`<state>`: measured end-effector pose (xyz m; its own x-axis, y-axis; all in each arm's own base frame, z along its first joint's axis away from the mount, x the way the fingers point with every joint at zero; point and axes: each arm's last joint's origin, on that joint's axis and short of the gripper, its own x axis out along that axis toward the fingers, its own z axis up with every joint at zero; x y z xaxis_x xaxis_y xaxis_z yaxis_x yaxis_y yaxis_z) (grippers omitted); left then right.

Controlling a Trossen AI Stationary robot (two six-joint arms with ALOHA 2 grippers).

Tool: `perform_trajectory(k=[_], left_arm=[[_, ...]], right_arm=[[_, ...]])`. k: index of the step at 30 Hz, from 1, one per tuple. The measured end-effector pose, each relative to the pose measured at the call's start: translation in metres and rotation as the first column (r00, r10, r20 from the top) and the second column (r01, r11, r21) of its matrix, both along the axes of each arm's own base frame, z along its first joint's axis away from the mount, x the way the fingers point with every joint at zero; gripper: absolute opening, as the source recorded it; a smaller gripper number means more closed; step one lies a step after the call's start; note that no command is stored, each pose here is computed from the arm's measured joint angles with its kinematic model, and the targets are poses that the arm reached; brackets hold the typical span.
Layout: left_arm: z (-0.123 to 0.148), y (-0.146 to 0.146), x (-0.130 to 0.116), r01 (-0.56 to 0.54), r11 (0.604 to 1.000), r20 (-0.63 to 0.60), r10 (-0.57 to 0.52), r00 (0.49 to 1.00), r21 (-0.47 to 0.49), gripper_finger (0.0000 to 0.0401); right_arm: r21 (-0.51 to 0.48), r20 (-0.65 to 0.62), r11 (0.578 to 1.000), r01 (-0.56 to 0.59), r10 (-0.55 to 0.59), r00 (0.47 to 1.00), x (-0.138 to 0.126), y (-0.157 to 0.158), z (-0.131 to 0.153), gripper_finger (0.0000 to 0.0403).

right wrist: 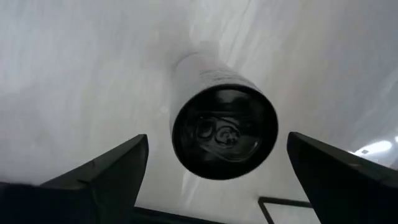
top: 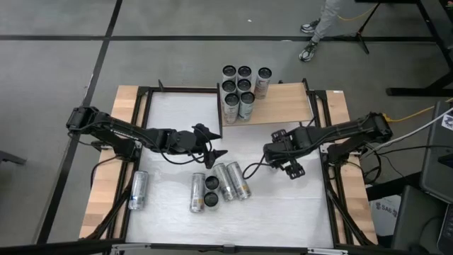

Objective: Place canned beverage on shelf
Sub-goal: Put the pink soda can on the shelf aligned with the other pink soda can

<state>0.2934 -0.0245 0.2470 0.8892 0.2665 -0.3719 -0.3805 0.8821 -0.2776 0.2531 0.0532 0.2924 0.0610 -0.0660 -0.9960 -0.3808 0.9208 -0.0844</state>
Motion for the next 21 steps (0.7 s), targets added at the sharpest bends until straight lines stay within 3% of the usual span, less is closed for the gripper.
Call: perform_trajectory(k=[8,21], left_arm=[[0.0,0.0,0.0,-0.001,1.0,0.0,0.001,1.0,0.001,0.0349],[0.0,0.0,0.0,0.0,1.0,0.0,0.0,1.0,0.001,0.0349]], right_arm=[[0.007,0.035,1.0,-0.012,0.011,0.999,0.004,0.001,-0.012,0.0372],[-0.005,-0.022,1.0,-0.01,0.009,1.0,-0.001,0.0,-0.031,0.0372]])
